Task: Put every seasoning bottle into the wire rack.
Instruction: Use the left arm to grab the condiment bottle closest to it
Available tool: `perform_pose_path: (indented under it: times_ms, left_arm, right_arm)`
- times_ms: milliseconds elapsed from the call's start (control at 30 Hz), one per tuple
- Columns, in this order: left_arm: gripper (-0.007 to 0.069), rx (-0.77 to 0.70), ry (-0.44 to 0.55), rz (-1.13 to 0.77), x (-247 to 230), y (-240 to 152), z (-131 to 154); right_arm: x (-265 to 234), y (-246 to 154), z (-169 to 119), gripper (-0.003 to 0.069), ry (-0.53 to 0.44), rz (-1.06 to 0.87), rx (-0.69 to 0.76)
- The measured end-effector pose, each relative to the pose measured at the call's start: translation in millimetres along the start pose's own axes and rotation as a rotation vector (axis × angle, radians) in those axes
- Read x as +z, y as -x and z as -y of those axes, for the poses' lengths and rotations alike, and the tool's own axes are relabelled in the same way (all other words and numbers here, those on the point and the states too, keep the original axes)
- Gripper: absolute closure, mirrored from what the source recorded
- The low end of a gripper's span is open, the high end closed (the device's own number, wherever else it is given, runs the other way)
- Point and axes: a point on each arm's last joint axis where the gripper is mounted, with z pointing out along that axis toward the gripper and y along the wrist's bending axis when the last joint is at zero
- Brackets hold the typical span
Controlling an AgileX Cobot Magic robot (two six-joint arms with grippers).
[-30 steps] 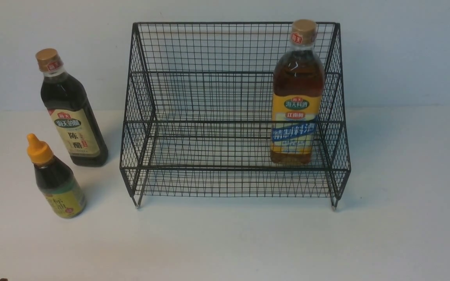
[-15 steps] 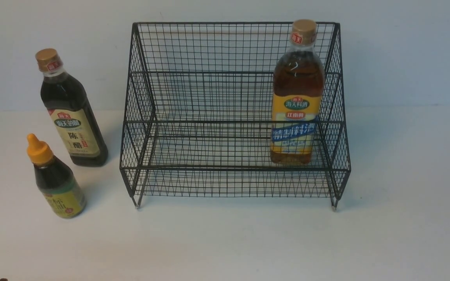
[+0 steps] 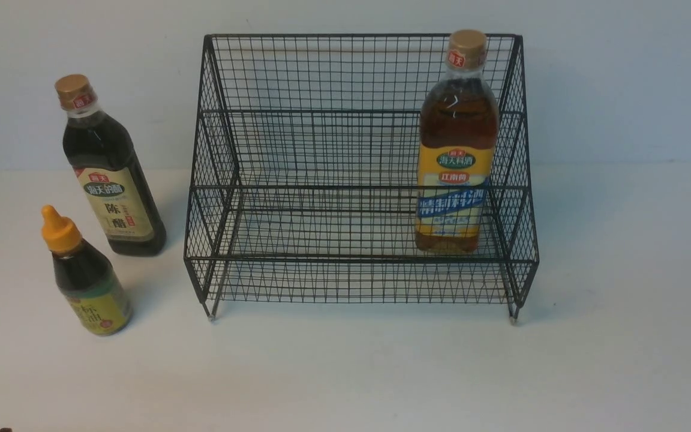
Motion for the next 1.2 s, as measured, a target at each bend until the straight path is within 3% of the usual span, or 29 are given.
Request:
perform_pose_path:
  times_ms: [167, 400, 533, 600, 733, 867, 1200]
  left_arm:
    - [0.063, 0.0, 0.0, 0.0, 0.0, 0.0, 0.0]
    - [0.063, 0.0, 0.0, 0.0, 0.0, 0.0, 0.0]
    - [0.063, 0.0, 0.0, 0.0, 0.0, 0.0, 0.0]
    - [0.063, 0.0, 0.0, 0.0, 0.0, 0.0, 0.0]
    - [0.063, 0.0, 0.0, 0.0, 0.0, 0.0, 0.0]
    - [0.063, 0.0, 0.0, 0.001, -0.1, 0.0, 0.0]
    - [0.063, 0.0, 0.0, 0.001, -0.1, 0.0, 0.0]
  right_arm:
    - [4.6, -12.7, -5.7, 0.0673, 0.07, 0.054, -0.057]
    - [8.5, -34.1, -5.2, 0.0673, 0.074, 0.017, -0.07]
    - [11.0, -61.2, 0.4, 0.0673, -0.022, -0.062, -0.11]
    - [10.5, -90.7, 9.4, 0.0673, -0.15, -0.157, -0.139]
    - [3.2, -135.6, 22.6, 0.0673, -0.297, -0.309, -0.167]
    - [-4.8, -153.0, 27.0, 0.0673, -0.356, -0.471, -0.175]
    - [-5.9, -153.5, 27.7, 0.0673, -0.366, -0.494, -0.185]
